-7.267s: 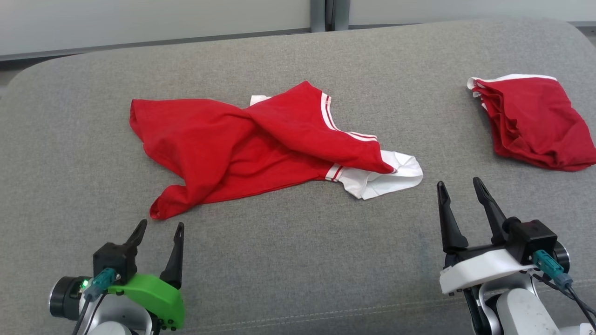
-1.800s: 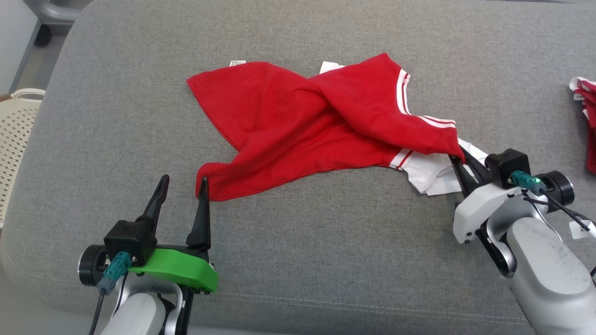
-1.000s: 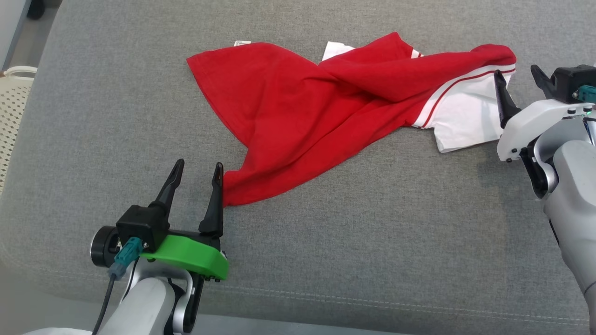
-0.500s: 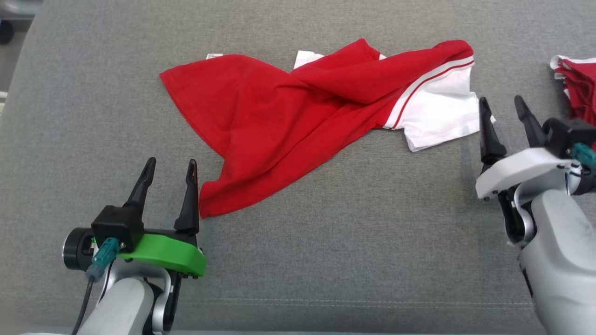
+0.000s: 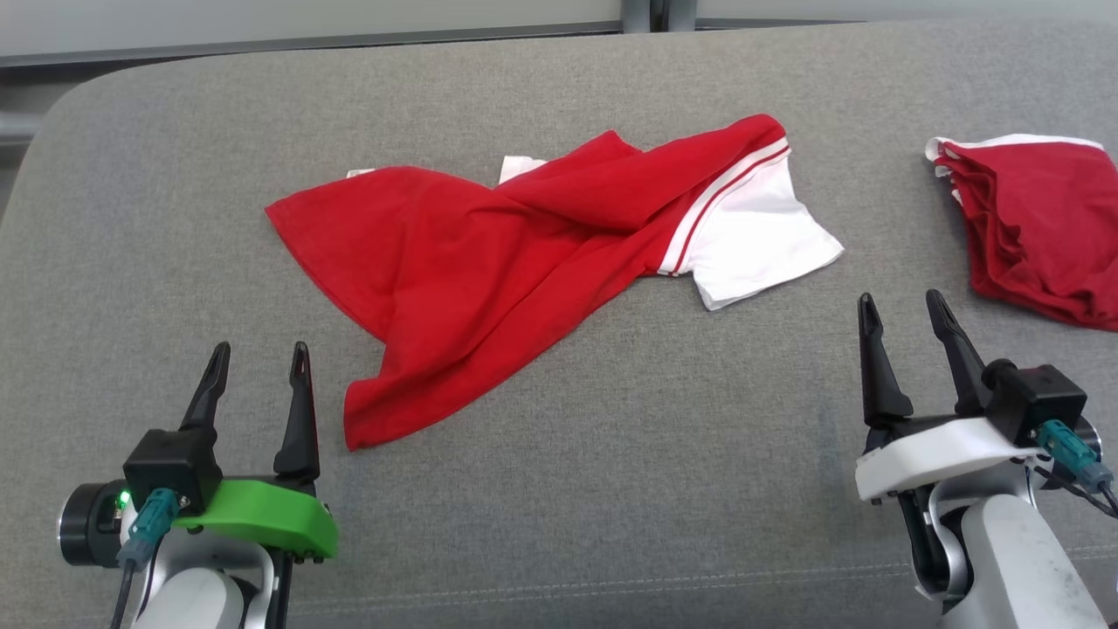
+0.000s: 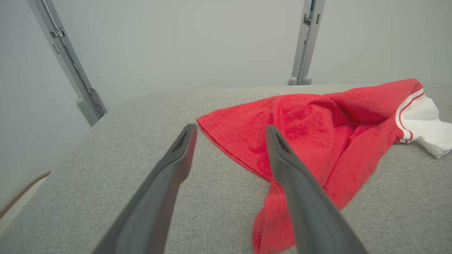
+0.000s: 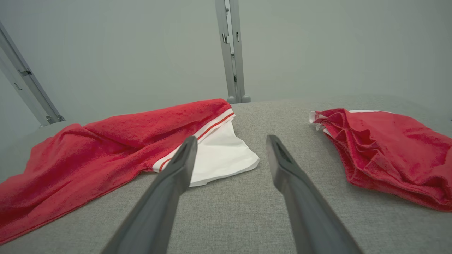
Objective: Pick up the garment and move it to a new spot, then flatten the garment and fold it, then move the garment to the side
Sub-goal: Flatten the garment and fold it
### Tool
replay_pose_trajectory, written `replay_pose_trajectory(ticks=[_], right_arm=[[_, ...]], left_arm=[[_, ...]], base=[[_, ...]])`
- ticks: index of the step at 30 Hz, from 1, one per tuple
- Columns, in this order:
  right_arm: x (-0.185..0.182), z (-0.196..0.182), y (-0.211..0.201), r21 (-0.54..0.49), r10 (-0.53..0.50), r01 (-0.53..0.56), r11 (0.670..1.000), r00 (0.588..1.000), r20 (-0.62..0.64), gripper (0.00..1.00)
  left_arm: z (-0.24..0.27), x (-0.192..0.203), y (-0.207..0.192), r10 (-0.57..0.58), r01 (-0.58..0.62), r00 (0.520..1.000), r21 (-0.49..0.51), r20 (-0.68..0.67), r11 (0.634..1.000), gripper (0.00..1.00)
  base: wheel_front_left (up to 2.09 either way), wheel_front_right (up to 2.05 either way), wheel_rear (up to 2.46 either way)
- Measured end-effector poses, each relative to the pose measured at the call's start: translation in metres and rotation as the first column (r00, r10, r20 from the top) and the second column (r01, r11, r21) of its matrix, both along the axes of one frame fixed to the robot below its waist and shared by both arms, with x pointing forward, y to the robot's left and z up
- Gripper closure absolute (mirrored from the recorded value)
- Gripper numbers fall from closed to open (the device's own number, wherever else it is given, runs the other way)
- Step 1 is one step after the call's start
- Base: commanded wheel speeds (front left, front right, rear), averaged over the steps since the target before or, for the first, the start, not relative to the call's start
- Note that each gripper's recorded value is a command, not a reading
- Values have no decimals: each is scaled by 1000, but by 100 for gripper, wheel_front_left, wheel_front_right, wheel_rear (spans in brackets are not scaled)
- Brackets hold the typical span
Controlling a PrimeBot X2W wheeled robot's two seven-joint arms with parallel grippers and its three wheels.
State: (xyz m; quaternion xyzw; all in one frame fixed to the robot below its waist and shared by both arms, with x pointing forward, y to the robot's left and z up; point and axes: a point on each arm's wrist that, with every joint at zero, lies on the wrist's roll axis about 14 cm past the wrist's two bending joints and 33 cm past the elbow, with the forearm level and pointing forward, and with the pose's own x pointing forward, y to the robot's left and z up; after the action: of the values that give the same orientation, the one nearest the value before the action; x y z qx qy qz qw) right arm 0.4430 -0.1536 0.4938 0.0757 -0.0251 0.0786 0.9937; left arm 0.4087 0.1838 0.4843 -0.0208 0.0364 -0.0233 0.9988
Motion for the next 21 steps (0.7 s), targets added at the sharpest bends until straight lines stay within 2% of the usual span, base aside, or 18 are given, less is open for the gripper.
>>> replay_pose_trajectory(ticks=[10,21], right_arm=[[-43,13,-4,-3,-26,26,1000,1000,3,0],[-57,29,-1,8,-23,23,1000,999,34,0]], left_arm=[[6,-24,-2,3,-3,1000,-18,0,1000,0],[13,-37,0,11,-11,1000,-24,14,1000,0]], base=[[0,0,0],[0,0,0]])
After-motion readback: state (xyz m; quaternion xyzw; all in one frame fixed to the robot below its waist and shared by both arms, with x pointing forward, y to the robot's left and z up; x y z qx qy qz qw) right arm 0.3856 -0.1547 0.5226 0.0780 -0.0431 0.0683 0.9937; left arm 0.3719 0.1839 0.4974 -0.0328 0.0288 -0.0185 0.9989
